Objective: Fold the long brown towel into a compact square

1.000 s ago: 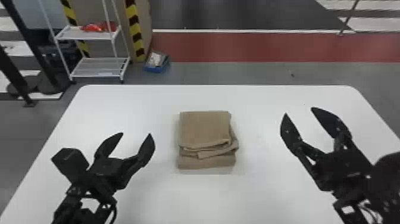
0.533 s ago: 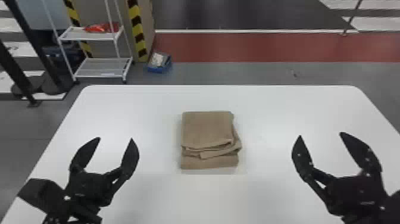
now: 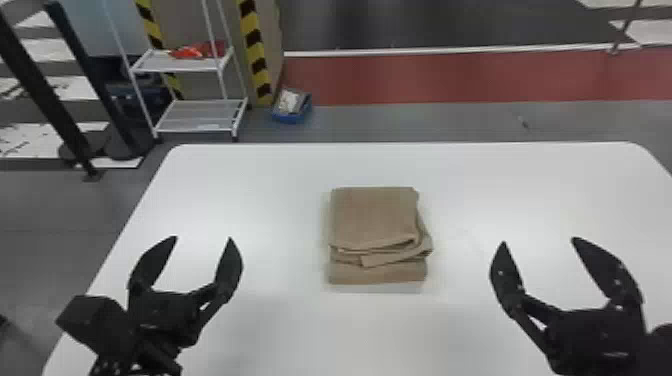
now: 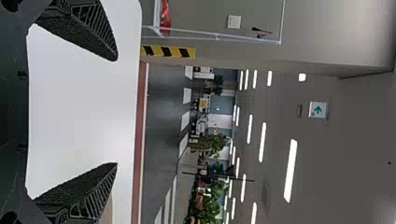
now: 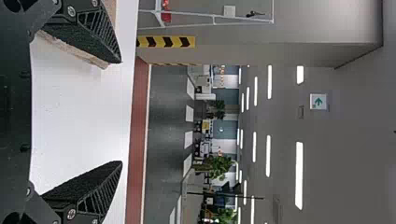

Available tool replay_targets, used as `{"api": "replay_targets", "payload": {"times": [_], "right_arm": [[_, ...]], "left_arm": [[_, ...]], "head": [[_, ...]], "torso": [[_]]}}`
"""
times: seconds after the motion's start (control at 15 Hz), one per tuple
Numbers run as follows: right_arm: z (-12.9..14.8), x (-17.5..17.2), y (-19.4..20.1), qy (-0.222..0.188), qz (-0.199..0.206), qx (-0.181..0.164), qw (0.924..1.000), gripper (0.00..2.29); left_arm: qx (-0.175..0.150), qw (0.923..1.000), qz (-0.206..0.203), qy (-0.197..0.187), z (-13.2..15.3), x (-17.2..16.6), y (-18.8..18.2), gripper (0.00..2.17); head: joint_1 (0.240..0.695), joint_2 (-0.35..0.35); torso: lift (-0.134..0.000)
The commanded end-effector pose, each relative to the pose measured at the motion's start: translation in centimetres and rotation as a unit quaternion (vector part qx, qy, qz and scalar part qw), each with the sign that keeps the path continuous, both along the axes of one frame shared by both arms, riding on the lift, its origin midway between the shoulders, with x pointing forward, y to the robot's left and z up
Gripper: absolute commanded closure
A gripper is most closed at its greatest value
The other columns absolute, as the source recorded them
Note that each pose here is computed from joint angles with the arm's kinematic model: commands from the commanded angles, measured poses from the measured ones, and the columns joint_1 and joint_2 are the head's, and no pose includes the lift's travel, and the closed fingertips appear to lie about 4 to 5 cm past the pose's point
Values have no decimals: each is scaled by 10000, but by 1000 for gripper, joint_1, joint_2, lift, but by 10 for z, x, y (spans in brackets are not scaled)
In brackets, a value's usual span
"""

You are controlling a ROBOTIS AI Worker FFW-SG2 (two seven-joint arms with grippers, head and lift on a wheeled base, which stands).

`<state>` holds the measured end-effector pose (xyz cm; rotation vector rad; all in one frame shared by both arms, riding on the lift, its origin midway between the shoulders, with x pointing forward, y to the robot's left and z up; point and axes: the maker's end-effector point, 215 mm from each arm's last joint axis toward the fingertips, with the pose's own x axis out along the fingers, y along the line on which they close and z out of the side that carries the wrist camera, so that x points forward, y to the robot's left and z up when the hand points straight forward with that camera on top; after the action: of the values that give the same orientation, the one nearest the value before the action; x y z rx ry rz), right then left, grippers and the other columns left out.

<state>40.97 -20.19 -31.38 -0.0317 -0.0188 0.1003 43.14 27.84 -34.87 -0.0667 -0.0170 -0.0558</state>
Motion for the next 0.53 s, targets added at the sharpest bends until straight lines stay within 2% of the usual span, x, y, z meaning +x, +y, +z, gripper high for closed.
{"api": "replay_targets", "payload": {"times": [0.0,0.47], "right_arm": [[-2,0,1,19,-11,20,10000,124],[-8,2,6,112,24,67,9999,127]], "left_arm": [[19,10000,41,87,-4,0,6,70],[25,9999,97,82,-3,1,11,70]], "head": [[695,101],[695,118]], "torso": [[-123],[-123]]}}
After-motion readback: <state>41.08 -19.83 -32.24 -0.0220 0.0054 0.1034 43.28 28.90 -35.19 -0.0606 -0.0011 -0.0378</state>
